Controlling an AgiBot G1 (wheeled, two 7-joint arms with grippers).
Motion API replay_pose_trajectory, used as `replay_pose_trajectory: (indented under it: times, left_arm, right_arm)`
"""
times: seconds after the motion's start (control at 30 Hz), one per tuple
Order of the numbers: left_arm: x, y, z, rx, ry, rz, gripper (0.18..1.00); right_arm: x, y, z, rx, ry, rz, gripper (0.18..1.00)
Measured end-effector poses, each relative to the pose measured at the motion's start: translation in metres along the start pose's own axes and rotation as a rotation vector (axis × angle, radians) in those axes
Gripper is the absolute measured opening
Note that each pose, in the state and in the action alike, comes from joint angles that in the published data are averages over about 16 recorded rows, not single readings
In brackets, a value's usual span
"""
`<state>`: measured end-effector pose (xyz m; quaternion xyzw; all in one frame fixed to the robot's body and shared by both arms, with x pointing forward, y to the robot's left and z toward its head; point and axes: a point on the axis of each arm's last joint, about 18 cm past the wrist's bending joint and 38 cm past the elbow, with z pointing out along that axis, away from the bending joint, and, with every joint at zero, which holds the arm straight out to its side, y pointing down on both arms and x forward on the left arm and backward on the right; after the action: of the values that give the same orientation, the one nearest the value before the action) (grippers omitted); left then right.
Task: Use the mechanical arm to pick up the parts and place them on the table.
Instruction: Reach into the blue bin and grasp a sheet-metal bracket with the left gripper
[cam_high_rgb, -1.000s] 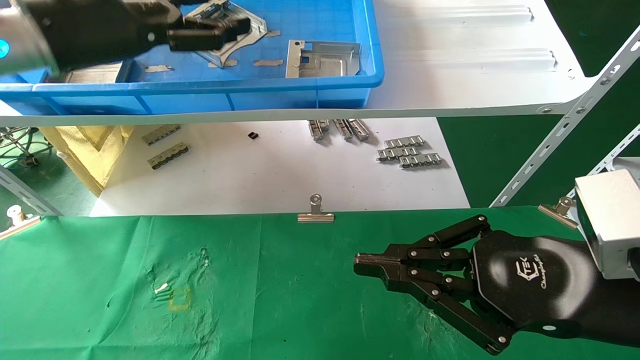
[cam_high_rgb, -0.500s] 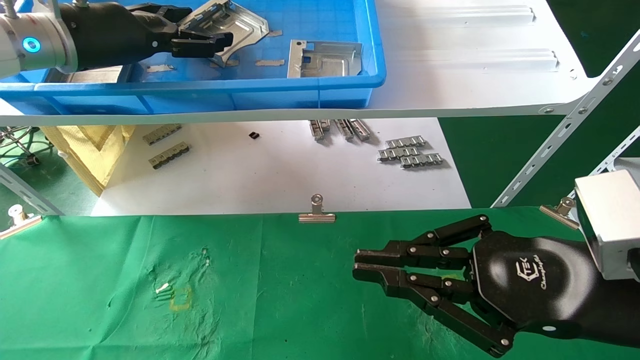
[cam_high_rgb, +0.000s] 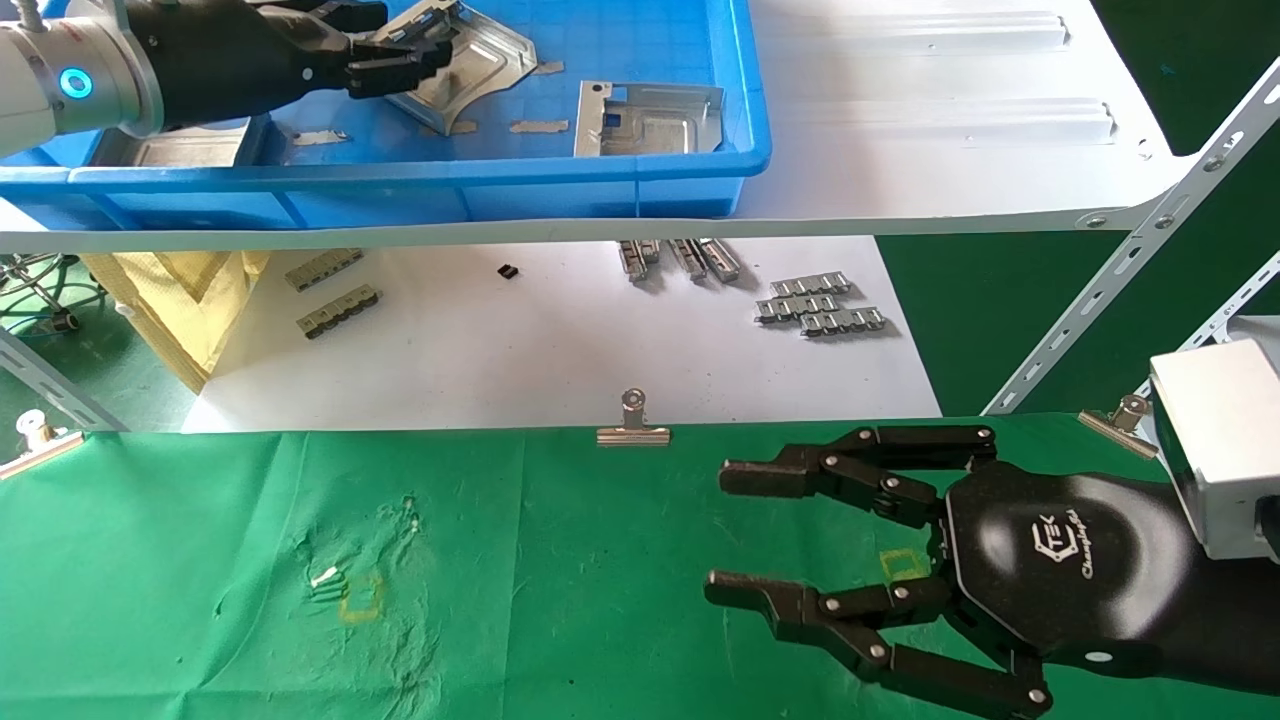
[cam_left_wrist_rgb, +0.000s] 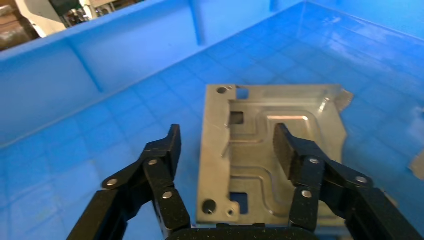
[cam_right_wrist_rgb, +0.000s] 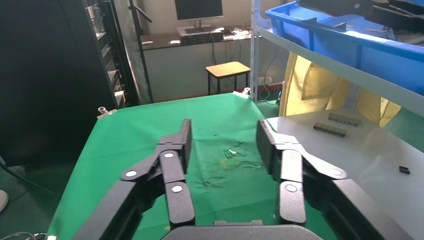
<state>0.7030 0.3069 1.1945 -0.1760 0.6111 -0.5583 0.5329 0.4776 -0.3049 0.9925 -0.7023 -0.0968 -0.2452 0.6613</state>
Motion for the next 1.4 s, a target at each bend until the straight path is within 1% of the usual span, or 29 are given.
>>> replay_pose_trajectory:
  times: [0.07, 0.13, 0.23, 0.4, 0.53, 0.6, 0.8, 0.97, 1.2, 1.4]
  left_arm:
    - [0.000, 0.000, 0.001, -0.002, -0.005, 0.001, 0.753]
    - [0.000, 0.000, 0.002, -0.005, -0.010, 0.001, 0.701]
    - [-0.001, 0.000, 0.003, -0.010, -0.018, 0.001, 0.630]
    - [-0.001, 0.002, 0.004, -0.013, -0.027, -0.011, 0.505]
    - [-0.001, 0.005, 0.005, -0.013, -0.031, -0.023, 0.424]
    - [-0.001, 0.005, 0.006, -0.010, -0.033, -0.026, 0.379]
    - [0.001, 0.000, 0.007, 0.017, -0.027, -0.032, 0.306]
    - [0.002, -0.012, 0.004, 0.060, -0.006, -0.021, 0.281]
    - [0.006, -0.036, -0.005, 0.142, 0.049, 0.008, 0.275]
    - [0.012, -0.047, -0.019, 0.196, 0.128, 0.046, 0.275]
  right_arm:
    - [0.000, 0.000, 0.000, 0.000, 0.000, 0.000, 0.488]
    - [0.000, 0.000, 0.000, 0.000, 0.000, 0.000, 0.540]
    - [0.000, 0.000, 0.000, 0.000, 0.000, 0.000, 0.597]
    - [0.000, 0.000, 0.000, 0.000, 0.000, 0.000, 0.722]
    - [0.000, 0.000, 0.000, 0.000, 0.000, 0.000, 0.808]
    - [0.000, 0.000, 0.000, 0.000, 0.000, 0.000, 0.834]
    - [0.000, 0.000, 0.000, 0.000, 0.000, 0.000, 0.923]
    - [0.000, 0.000, 0.000, 0.000, 0.000, 0.000, 0.969]
    - [0.000, 0.000, 0.000, 0.000, 0.000, 0.000, 0.996]
    - [0.000, 0.000, 0.000, 0.000, 0.000, 0.000, 1.001]
